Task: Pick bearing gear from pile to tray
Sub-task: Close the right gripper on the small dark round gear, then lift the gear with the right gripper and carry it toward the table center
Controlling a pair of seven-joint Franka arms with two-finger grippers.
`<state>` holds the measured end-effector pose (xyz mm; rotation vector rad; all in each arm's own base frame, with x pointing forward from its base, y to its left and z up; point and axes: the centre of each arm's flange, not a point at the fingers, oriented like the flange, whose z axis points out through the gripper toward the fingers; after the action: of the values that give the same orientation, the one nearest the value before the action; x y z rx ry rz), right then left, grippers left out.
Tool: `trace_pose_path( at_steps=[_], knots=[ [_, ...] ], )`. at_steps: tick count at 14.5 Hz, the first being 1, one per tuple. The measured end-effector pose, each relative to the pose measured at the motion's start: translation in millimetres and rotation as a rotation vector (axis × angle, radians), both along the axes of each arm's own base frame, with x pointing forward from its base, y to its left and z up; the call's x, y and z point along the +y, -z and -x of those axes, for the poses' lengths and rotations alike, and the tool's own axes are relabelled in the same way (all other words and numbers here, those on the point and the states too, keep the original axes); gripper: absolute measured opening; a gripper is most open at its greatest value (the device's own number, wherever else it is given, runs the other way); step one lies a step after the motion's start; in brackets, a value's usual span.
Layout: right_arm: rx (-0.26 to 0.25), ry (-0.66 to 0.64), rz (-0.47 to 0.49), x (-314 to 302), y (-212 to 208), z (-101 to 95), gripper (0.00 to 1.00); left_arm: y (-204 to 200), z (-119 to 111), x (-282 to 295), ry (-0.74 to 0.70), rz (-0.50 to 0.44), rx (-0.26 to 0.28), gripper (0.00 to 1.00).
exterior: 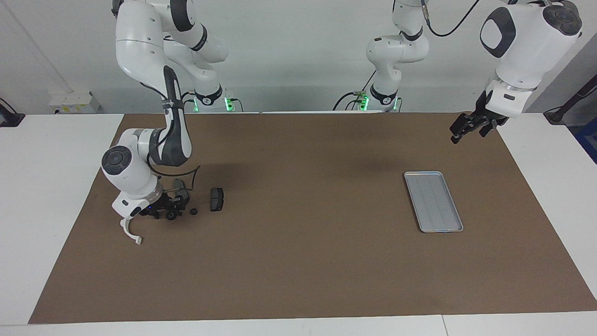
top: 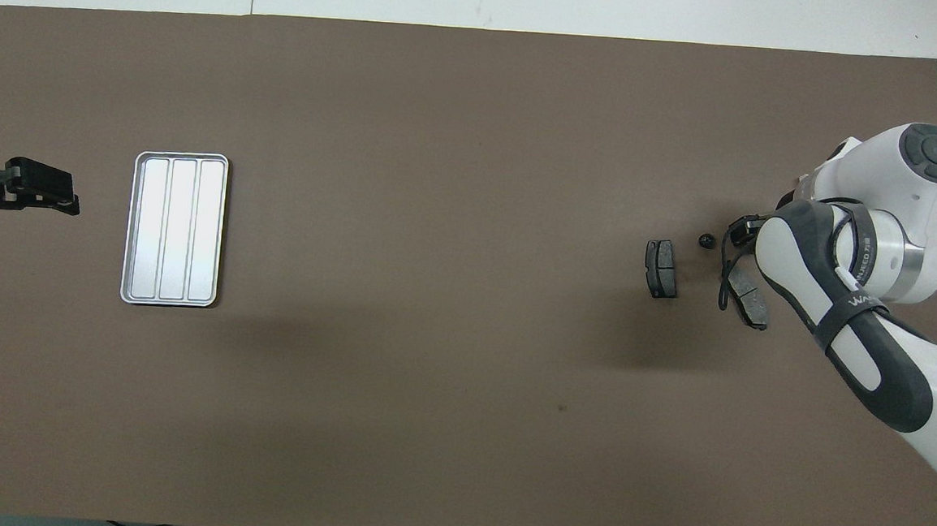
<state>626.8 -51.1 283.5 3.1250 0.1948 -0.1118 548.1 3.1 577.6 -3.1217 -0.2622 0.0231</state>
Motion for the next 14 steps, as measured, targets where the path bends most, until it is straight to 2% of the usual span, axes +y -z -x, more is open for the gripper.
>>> trace_pose_path(
  at_steps=[1,4,5,11,14],
  knots=[
    [0.0,0.0,0.0,-0.1,-0.2,0.1,0.7,0.0,0.0,0.0,0.0,0.0,0.0,1.0],
    [-0.007,-0.001,0.0,1.0,-4.5,-0.1,0.37,0.0,0.0,0.0,0.0,0.0,0.0,1.0],
    [-0.007,-0.003,-0.001,2.0,-4.5,-0.1,0.35,0.0,0.0,0.0,0.0,0.0,0.0,1.0],
    [-0.016,-0.01,-0.001,10.0,-10.3,-1.6,0.35,0.0,0.0,0.0,0.0,0.0,0.0,1.0],
    [-0.021,0.015,0.001,34.6,-43.0,-4.4,0.35,0.0,0.0,0.0,0.0,0.0,0.0,1.0]
  ],
)
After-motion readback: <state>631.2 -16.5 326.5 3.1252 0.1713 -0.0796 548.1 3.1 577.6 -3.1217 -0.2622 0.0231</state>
